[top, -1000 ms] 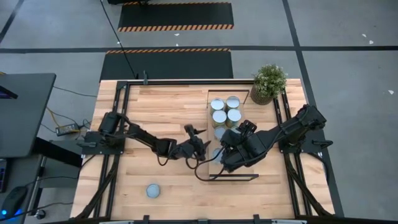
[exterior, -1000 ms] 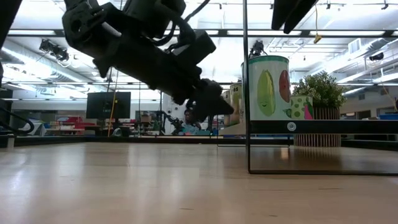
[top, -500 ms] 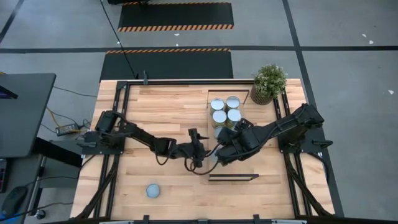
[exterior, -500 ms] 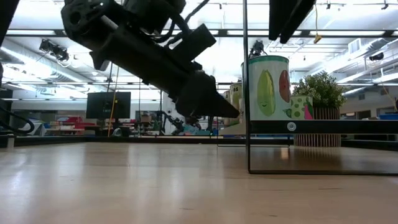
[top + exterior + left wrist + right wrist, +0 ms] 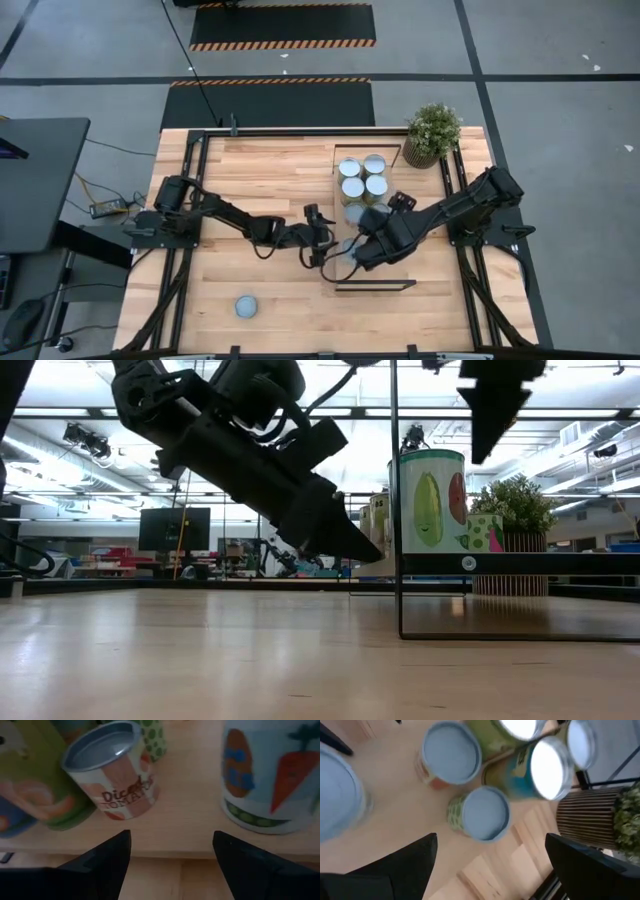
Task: Pick and place cans onto a shelf
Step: Put the canned tuna can on the shelf
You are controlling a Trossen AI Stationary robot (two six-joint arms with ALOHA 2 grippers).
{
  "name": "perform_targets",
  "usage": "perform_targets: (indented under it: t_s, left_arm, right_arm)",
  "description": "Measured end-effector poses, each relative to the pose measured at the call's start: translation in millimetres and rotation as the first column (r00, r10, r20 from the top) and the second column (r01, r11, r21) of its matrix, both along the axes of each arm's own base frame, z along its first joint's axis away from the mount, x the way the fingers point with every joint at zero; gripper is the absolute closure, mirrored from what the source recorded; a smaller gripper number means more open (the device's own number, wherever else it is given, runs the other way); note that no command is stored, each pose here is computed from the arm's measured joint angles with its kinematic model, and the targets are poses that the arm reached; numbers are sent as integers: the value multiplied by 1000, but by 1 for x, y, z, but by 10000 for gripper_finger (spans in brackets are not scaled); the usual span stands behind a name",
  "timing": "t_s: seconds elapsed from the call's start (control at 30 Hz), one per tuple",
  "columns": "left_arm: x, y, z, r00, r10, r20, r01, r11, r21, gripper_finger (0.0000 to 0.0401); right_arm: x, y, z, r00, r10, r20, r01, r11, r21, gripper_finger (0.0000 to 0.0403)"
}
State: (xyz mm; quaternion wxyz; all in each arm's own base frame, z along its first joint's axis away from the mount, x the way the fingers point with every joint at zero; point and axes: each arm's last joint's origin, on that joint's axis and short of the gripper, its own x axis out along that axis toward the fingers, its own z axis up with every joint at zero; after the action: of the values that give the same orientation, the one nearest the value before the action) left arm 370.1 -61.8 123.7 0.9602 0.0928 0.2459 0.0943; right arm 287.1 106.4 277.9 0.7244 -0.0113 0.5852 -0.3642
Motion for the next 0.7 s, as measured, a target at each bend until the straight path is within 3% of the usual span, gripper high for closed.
perform_targets:
  t_s: [0.27,0.47,0.7]
  left_arm:
    - [-12,-15,9,991,-101,-92,100,995,-13,113]
    - [-21,-23,23,986,-122,-116,122,992,-11,113]
    - [-37,-31,41,972,-154,-178,154,988,-14,113]
  right_arm:
    - [-23,2,-9,999,23,48,-24,999,35,46]
    - [-42,-3,-16,977,39,209,-58,995,82,49]
    - [-59,-10,-34,940,134,315,-159,986,56,49]
